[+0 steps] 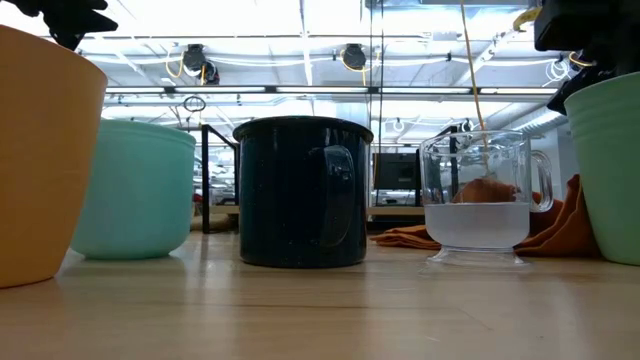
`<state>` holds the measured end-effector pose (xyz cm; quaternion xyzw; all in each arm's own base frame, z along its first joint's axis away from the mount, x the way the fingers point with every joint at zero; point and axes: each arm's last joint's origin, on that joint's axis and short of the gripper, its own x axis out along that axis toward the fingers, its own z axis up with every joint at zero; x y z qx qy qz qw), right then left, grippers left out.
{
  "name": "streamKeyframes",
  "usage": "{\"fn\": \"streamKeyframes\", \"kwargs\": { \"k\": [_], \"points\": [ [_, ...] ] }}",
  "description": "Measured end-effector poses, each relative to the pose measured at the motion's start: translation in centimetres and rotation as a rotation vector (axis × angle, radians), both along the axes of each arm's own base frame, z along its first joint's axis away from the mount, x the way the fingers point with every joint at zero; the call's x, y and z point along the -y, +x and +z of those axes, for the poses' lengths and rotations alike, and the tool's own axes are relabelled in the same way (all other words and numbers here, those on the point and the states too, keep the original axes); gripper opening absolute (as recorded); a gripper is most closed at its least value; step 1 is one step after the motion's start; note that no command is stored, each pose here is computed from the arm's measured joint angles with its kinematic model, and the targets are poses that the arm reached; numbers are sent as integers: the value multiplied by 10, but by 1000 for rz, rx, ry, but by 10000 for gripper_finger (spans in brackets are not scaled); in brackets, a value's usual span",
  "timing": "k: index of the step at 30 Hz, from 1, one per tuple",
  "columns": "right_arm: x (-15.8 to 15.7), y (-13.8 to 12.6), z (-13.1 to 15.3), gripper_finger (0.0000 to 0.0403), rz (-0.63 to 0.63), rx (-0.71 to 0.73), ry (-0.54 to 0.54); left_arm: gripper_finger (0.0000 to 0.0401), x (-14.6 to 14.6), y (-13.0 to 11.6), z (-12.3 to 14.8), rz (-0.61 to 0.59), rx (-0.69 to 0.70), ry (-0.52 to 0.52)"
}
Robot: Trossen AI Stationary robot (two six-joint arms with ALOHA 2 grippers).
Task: Stack small to large cups/mugs on shelf
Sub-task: Put the green cup on the shelf
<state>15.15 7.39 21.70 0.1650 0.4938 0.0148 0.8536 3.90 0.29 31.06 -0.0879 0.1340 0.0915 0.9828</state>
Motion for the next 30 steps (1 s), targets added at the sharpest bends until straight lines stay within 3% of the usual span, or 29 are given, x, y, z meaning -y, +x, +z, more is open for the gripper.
{"fn": "streamKeyframes", "kwargs": {
  "k": [7, 20, 30],
  "points": [
    [1, -2, -1, 12, 9, -29, 1, 177, 0, 0, 0, 1, 0, -1],
    [1, -2, 2, 3, -24, -22, -17, 177, 0, 0, 0, 3, 1, -4],
    [2, -2, 48, 1, 11, 101, -2, 177, 0, 0, 0, 5, 2, -8]
  ]
}}
